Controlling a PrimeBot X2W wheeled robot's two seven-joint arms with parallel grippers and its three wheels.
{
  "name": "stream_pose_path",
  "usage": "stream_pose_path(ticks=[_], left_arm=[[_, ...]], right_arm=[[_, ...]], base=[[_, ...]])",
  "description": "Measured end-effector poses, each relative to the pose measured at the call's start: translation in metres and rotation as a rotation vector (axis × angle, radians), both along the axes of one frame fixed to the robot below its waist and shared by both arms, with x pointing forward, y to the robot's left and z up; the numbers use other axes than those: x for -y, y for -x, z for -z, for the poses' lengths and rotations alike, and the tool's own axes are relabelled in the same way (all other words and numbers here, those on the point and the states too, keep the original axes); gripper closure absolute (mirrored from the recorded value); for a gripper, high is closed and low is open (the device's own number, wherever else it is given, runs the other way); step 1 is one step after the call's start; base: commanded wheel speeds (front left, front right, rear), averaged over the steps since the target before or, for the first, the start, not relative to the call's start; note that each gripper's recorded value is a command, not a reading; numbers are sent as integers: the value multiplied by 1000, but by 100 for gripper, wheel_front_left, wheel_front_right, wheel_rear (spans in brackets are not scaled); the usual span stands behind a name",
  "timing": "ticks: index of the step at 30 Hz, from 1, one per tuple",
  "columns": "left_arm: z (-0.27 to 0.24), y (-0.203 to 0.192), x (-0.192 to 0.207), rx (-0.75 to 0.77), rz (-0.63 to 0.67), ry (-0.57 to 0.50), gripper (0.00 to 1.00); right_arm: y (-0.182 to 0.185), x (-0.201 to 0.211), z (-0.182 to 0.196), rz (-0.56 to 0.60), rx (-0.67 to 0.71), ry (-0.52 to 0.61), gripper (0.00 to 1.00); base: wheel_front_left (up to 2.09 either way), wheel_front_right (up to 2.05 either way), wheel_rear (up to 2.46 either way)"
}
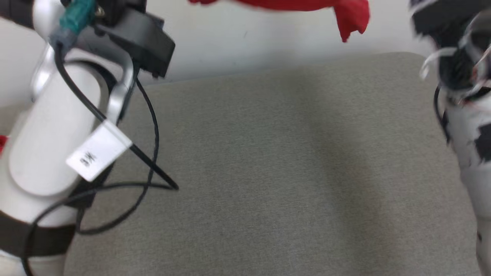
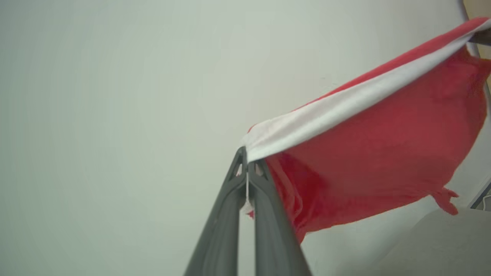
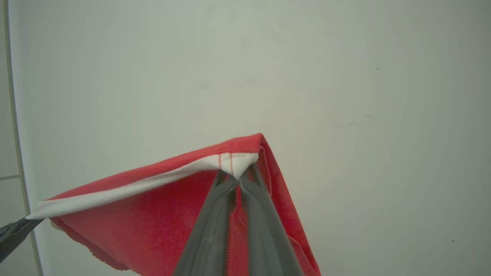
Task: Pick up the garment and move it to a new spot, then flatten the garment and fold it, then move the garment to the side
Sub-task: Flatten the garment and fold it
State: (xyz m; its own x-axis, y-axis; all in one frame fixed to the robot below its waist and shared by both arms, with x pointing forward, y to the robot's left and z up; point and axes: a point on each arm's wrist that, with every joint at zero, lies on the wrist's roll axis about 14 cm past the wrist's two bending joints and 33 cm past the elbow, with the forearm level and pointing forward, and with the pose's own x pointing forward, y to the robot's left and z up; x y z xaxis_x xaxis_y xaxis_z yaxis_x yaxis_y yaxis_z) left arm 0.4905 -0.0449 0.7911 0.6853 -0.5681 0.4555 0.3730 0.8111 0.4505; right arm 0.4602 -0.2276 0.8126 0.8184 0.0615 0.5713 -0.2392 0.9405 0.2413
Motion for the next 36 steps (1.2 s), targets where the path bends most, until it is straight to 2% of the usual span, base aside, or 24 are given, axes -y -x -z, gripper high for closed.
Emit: stream_pose_path(ticks=[2, 4, 8, 10, 11, 14, 21, 22, 23, 25, 36], left_arm=[[21, -2, -7, -42, -16, -6, 100], [67, -8, -14, -144, -36, -35, 100], [205, -2, -24, -469, -66, -146, 100], [269, 10, -36, -628, -91, -192, 100], [319, 25, -45, -764, -108, -222, 100], [350, 30, -47, -845, -113, -220, 100], [346, 20, -30, -842, -97, -117, 100], [345, 21, -30, -836, -99, -110, 100], [345, 36, -32, -832, -99, -89, 100], [349, 52, -40, -829, -107, -82, 100], [357, 107, -54, -833, -116, -62, 100]], right_arm=[[-9, -10, 38, -18, -101, 51, 100], [-15, -17, 96, -45, -251, 70, 100], [-4, -29, 224, -94, -579, 64, 100], [7, -40, 270, -128, -698, 53, 100], [11, -50, 295, -156, -764, 36, 100], [7, -53, 306, -169, -789, 29, 100], [4, -33, 313, -120, -802, 62, 100], [9, -33, 315, -119, -807, 67, 100], [40, -31, 337, -113, -864, 67, 100], [61, -36, 345, -117, -884, 52, 100], [114, -42, 355, -109, -925, 43, 100]], base=[[0, 0, 0], [0, 0, 0], [0, 0, 0], [0, 0, 0], [0, 0, 0], [0, 0, 0], [0, 0, 0], [0, 0, 0], [0, 0, 0], [0, 0, 0], [0, 0, 0]])
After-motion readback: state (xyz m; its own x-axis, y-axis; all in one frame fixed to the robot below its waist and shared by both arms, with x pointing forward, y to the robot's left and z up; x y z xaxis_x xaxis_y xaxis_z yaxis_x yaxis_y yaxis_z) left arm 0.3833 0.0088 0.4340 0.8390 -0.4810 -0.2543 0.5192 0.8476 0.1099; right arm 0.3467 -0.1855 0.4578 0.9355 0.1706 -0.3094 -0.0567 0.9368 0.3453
